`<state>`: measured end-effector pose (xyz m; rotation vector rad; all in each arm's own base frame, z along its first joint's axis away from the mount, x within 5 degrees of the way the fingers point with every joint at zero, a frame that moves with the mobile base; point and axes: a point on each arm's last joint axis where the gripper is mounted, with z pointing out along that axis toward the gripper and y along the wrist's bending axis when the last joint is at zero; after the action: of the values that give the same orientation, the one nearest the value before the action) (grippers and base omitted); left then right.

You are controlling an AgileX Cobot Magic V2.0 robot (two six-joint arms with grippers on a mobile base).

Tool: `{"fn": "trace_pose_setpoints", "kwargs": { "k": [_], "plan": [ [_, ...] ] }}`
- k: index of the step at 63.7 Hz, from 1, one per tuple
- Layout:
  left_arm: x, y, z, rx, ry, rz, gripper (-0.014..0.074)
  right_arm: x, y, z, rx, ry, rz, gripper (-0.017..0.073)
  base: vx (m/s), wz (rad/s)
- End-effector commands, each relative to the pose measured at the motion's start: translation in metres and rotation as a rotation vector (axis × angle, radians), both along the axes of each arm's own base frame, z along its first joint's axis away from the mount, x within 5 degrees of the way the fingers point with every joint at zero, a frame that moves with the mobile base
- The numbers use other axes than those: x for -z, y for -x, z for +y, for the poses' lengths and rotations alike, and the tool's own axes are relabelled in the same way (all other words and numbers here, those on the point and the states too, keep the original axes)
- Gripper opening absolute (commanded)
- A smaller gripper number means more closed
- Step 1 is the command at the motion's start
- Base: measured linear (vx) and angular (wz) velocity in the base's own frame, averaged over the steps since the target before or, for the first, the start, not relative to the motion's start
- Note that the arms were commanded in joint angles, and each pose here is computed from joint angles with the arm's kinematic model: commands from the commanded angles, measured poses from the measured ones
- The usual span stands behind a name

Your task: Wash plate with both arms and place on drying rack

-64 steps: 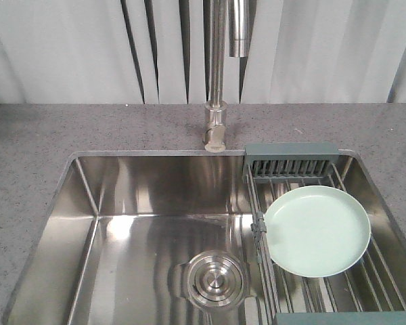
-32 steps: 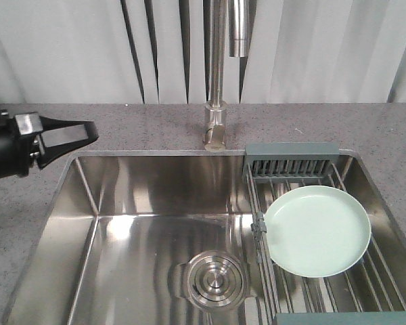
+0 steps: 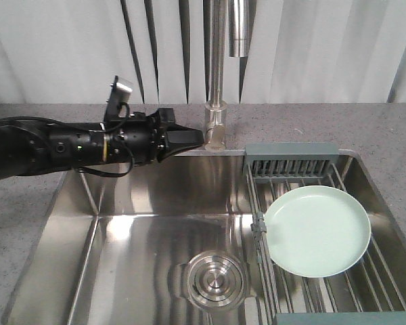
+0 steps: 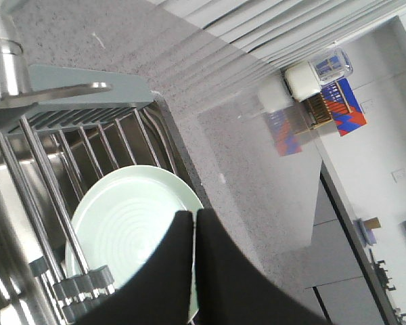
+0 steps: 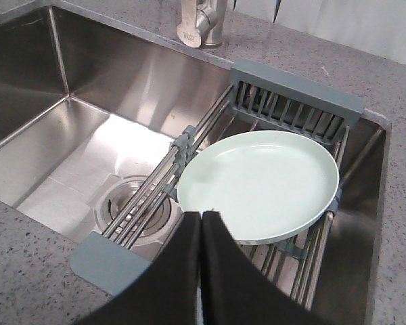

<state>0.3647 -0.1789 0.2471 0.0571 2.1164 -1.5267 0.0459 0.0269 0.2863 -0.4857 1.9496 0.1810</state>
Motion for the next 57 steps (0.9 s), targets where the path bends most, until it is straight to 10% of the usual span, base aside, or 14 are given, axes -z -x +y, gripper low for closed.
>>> {"fn": "trace_pose_setpoints", "kwargs": {
  "k": [1,57],
  "plan": [
    [-0.018,-0.010,-0.020,0.010,0.105,-0.026,-0.0006,-0.012,-0.002,0.000,0.013,-0.025,-0.062,-0.0008,0.00,0.00],
    [0.007,-0.080,-0.051,-0.113,0.178,-0.024,-0.0006,-0.009,-0.001,0.001,0.007,-0.029,-0.026,-0.0008,0.00,0.00]
  ]
}}
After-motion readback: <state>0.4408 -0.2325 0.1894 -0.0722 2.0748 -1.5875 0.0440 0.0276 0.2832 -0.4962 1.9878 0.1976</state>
